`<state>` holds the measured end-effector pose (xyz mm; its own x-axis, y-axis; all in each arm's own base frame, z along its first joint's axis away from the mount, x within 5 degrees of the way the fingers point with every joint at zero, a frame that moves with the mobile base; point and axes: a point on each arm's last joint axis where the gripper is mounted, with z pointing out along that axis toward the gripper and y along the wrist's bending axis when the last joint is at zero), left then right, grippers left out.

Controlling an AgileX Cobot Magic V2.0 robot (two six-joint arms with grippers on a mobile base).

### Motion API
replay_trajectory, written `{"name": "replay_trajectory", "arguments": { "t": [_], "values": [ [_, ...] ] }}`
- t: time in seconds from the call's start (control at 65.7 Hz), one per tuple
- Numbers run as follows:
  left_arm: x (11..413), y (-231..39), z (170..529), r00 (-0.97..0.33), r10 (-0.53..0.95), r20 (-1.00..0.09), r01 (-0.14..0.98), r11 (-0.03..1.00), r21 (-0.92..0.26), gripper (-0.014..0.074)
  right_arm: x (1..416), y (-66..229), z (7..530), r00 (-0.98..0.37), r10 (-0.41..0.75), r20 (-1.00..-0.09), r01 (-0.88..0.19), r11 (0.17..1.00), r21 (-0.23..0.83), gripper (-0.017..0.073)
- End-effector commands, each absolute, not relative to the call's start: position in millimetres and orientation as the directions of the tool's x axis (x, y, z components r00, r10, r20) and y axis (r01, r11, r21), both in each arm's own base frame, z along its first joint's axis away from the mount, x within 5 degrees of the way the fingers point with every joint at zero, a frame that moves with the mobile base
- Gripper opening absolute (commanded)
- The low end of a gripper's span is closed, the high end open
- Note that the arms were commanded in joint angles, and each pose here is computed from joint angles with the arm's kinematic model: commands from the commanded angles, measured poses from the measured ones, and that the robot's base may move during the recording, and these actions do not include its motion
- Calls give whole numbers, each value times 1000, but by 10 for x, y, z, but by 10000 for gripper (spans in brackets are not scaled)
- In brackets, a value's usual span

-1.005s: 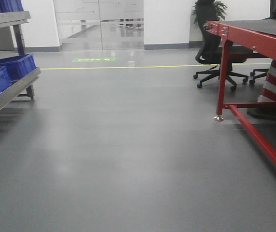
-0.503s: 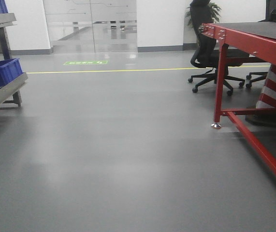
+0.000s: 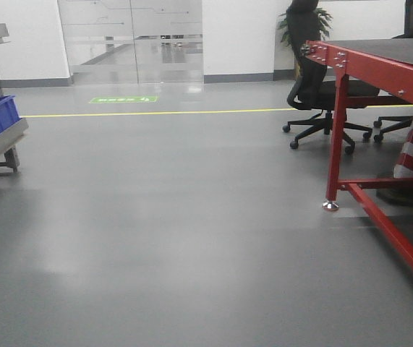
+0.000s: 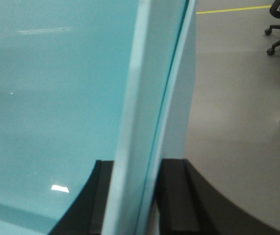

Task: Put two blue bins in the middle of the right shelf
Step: 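Hold the cyan bin with both grippers while driving across the open floor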

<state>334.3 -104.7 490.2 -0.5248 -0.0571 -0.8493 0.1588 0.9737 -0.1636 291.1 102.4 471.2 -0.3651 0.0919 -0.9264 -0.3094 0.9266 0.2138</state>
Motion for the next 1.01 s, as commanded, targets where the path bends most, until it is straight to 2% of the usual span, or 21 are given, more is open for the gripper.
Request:
{"name": "replay_trajectory", "arguments": {
  "t": [0.0, 0.99],
  "values": [
    [3283, -1008, 5067, -437, -35, -899, 186, 974, -128, -111, 2852, 970, 4970, -188, 147, -971, -326, 923, 203, -154],
    [3283, -1006, 5067, -436, -33, -899, 184, 975, -125, -111, 2852, 970, 4970, -188, 147, -971, -326, 923, 203, -154]
  ]
}}
